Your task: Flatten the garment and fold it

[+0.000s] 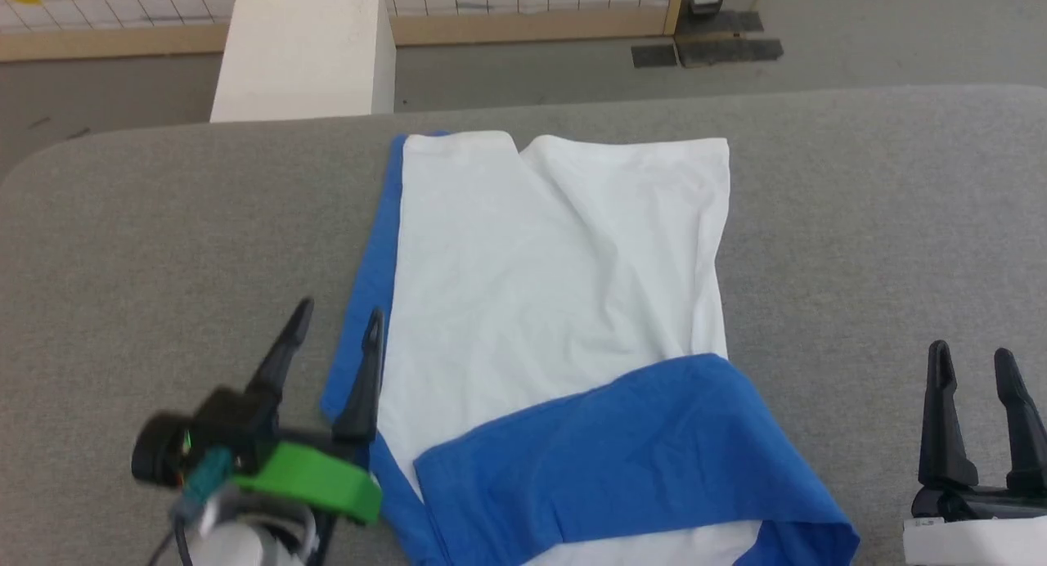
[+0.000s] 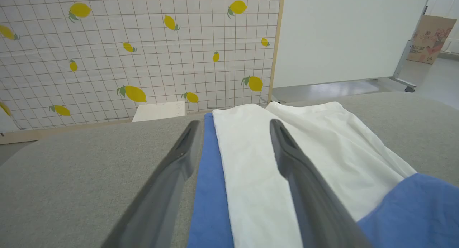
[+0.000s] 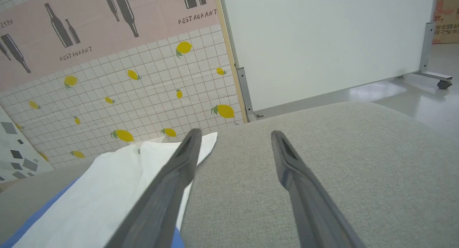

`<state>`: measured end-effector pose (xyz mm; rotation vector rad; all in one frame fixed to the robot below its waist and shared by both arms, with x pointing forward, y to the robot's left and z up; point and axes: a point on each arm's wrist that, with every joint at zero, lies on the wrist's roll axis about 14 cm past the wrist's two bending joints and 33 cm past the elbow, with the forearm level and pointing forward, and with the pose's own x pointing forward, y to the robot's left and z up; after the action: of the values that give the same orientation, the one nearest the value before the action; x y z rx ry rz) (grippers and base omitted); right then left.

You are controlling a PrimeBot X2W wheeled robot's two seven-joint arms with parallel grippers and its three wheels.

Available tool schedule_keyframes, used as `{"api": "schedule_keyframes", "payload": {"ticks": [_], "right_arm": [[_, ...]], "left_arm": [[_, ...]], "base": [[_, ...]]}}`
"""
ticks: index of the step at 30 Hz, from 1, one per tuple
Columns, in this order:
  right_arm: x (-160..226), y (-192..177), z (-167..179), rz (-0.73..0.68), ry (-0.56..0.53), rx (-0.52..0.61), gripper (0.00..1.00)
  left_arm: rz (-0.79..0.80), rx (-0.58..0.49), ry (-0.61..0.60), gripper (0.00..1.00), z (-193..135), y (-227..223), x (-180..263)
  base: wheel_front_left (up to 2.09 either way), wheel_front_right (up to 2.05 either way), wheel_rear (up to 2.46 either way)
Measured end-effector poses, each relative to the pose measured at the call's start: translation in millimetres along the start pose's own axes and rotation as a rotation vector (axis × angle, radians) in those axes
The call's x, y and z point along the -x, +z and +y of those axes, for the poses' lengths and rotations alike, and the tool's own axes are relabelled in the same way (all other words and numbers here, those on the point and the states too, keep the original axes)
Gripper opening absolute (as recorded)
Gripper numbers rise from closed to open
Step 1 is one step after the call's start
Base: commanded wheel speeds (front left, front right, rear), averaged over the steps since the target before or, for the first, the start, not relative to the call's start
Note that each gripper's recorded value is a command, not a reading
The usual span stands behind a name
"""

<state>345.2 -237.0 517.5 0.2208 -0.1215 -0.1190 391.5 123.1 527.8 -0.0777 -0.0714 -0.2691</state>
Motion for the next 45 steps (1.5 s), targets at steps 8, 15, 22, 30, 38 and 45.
{"api": "schedule_keyframes", "payload": {"ticks": [8,15,22,30,38,45], "right_arm": [[-10.3,-18.3,1.4,0.049,0.001,0.005,1.00],[-26.2,-33.7,3.5,0.076,0.005,0.009,1.00],[-33.5,-55.5,-2.8,0.130,-0.017,0.018,1.00],[-34.5,-73.1,-18.6,0.179,-0.063,0.045,1.00],[-37.0,-81.1,-25.3,0.199,-0.081,0.059,1.00],[-38.1,-86.0,-28.1,0.209,-0.088,0.065,1.00]], "left_arm": [[0.155,-0.041,-0.096,1.00,18.5,-8.3,-58.7],[0.366,0.008,-0.067,1.00,59.3,-28.7,-109.3],[0.653,0.023,-0.079,1.00,79.6,-81.1,-129.2],[0.841,0.091,-0.119,1.00,72.0,-135.4,-137.8],[0.867,0.108,-0.125,1.00,70.1,-155.9,-146.2],[0.872,0.152,-0.136,1.00,67.1,-158.4,-151.5]], "base": [[0.00,0.00,0.00],[0.00,0.00,0.00],[0.00,0.00,0.00],[0.00,0.00,0.00],[0.00,0.00,0.00],[0.00,0.00,0.00]]}}
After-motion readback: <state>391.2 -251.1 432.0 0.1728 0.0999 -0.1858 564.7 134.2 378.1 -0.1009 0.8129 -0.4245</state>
